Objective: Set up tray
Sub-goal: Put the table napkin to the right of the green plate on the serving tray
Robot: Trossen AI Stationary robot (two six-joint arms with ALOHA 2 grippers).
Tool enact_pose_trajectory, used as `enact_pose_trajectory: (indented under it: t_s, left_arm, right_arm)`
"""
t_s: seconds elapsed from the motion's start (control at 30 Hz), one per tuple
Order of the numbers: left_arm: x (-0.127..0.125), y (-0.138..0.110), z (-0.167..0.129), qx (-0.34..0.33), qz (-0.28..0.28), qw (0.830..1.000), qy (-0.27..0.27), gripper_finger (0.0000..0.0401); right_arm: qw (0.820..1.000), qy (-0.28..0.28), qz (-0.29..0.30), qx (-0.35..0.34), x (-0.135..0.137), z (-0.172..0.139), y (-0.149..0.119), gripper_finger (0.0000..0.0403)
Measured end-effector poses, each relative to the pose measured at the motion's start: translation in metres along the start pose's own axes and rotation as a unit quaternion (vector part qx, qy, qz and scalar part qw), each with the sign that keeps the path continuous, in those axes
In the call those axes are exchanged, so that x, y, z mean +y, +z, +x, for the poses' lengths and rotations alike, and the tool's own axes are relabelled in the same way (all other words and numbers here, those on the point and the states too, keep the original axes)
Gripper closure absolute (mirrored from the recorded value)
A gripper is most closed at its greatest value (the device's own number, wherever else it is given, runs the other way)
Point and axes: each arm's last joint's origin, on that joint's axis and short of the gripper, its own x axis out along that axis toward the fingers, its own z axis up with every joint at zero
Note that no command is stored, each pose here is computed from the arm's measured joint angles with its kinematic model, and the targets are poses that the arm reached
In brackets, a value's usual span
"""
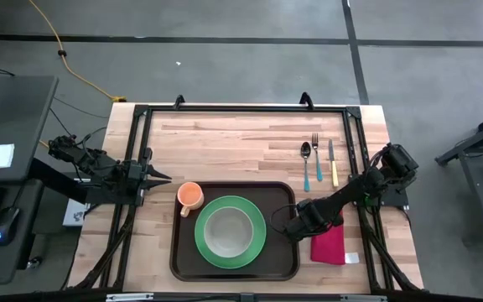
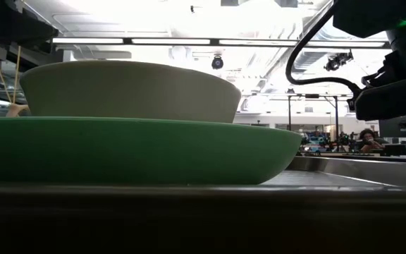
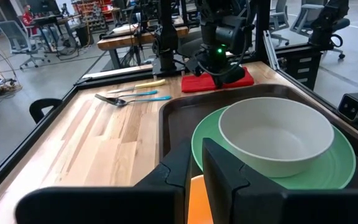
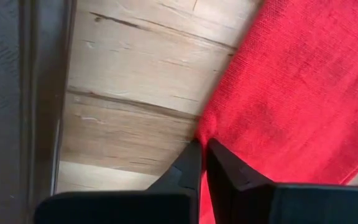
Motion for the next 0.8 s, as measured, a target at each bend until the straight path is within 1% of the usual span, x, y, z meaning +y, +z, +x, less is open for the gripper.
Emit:
enact_pose_trajectory:
  t_s: [0.23, 0.4, 0.47, 0.57, 0.8]
  left_arm:
    - [0.0, 0.0, 0.0, 0.0, 0.0, 1.0, 0.0, 0.0332]
    - [0.0, 0.0, 0.0, 0.0, 0.0, 1.0, 0.0, 0.0332]
    - [0.0, 0.0, 0.0, 0.0, 0.0, 1.0, 0.0, 0.0332]
    - [0.0, 0.0, 0.0, 0.0, 0.0, 1.0, 0.0, 0.0332]
    - [0.0, 0.0, 0.0, 0.0, -0.003, 1.0, 0.0, 0.0332]
  right_arm:
    - [1.0, 0.005, -0.005, 0.006, 0.001, 0.0, 0.0, 0.0402]
    - [0.999, 0.039, -0.018, 0.015, 0.007, -0.002, -0.002, 0.0403]
    - [0.998, 0.057, -0.02, 0.01, 0.008, -0.005, -0.002, 0.0403]
    - [0.997, 0.071, -0.021, 0.003, 0.007, -0.012, -0.003, 0.0402]
    - [0.997, 0.075, -0.019, -0.006, 0.002, -0.019, -0.002, 0.0402]
